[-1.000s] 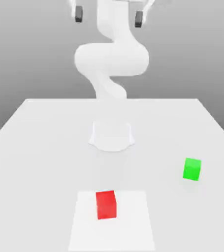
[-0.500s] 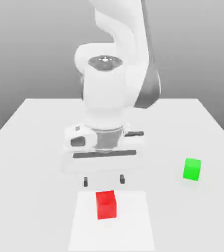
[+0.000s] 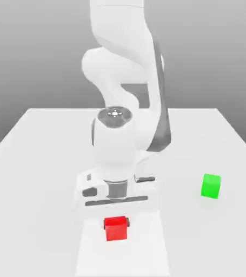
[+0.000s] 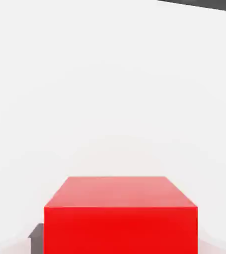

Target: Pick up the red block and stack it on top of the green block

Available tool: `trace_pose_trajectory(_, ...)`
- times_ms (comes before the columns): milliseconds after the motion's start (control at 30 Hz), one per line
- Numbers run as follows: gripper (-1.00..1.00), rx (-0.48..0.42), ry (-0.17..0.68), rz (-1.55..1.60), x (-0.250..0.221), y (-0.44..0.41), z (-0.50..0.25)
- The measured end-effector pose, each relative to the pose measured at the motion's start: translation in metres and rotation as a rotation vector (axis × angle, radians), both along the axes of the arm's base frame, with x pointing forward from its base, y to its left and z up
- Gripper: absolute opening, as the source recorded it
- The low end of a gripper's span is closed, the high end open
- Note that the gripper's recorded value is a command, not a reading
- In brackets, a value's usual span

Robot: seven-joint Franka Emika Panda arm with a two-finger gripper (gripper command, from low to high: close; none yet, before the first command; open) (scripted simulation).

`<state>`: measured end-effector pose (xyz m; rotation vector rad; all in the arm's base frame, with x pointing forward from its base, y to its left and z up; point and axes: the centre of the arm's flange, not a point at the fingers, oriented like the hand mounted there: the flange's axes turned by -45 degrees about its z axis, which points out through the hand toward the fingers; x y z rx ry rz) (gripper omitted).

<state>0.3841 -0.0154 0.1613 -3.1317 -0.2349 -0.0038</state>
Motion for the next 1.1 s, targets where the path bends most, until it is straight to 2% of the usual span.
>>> trace_pose_trajectory(233, -1.0, 0.0, 0.002, 0.052, -0.005, 0.019, 0.051)
trace_pose_trajectory(400, -1.0, 0.0, 0.003, 0.293, -0.025, 0.107, 0.063)
trace_pose_trajectory(600, -1.0, 0.001, 0.003, 0.528, -0.067, 0.182, 0.073)
trace_pose_trajectory(933, -1.0, -0.003, 0.002, 0.934, -0.17, 0.277, 0.083)
trace_pose_trajectory(1100, -1.0, -0.013, -0.003, 0.956, -0.173, 0.283, 0.058)
